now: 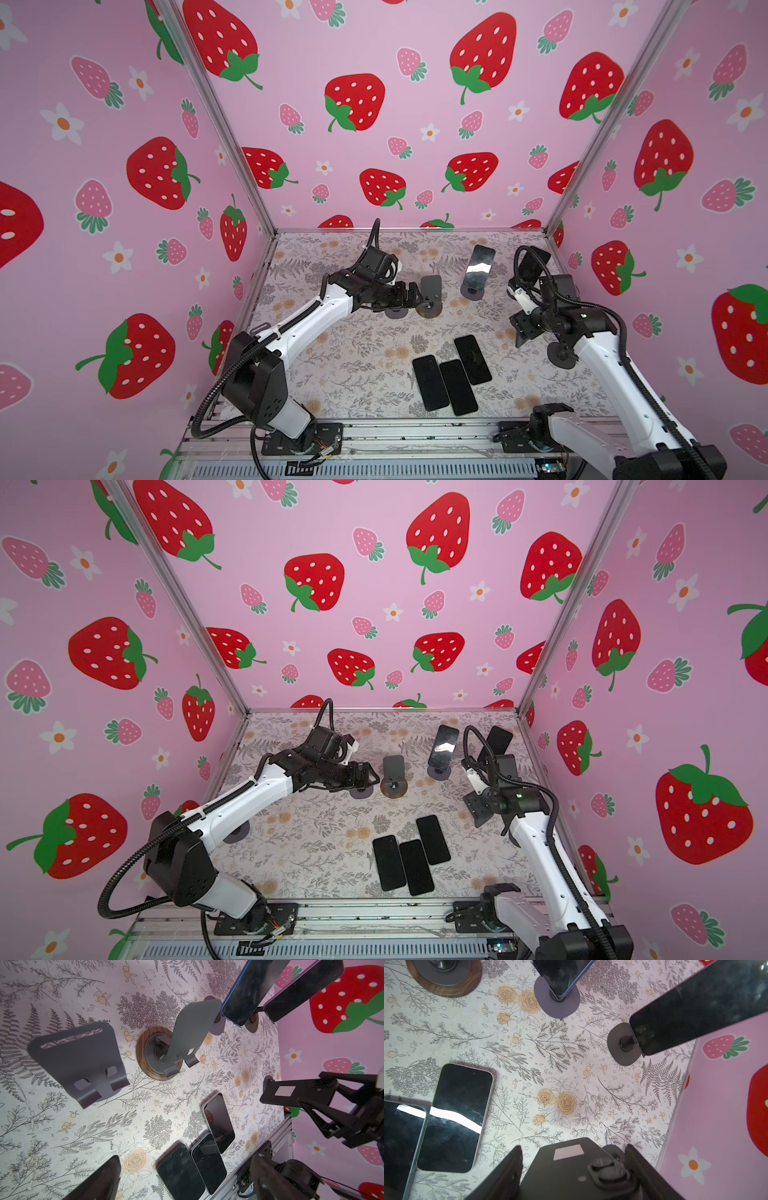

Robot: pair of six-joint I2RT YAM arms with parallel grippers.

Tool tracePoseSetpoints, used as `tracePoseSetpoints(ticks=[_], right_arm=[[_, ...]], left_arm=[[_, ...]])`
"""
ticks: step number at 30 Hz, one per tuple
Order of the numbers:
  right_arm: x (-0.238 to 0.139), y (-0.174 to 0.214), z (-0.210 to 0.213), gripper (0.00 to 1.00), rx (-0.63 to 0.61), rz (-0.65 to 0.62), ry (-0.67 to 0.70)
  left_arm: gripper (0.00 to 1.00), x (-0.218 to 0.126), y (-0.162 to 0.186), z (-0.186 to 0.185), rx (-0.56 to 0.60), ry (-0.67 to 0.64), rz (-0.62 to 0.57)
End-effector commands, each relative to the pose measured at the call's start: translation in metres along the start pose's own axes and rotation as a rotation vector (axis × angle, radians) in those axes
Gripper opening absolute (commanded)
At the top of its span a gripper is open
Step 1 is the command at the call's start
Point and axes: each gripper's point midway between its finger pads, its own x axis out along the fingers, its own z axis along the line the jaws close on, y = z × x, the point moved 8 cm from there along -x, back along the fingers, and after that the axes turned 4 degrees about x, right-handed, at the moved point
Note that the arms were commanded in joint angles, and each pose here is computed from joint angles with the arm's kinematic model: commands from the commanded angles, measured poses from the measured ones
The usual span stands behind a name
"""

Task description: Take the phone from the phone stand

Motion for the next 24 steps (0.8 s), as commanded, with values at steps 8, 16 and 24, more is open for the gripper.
tracePoseSetpoints(ticks=[8, 16, 24], right_arm=[[0.016, -0.018, 0.020, 0.65, -0.105, 0.014, -0.103], [0.039, -0.020, 0.034, 0.65, -0.147, 0.077, -0.173], [0.061, -0.027, 0.043, 0.64, -0.138, 0.102, -0.234]], left_arm=[[0.99, -0.014, -0.012, -0.001, -0.013, 0.006, -0.081], [0.99, -0.016, -0.015, 0.005, -0.023, 0.000, -0.082], [0.99, -0.017, -0.013, 0.012, -0.035, -0.003, -0.081]])
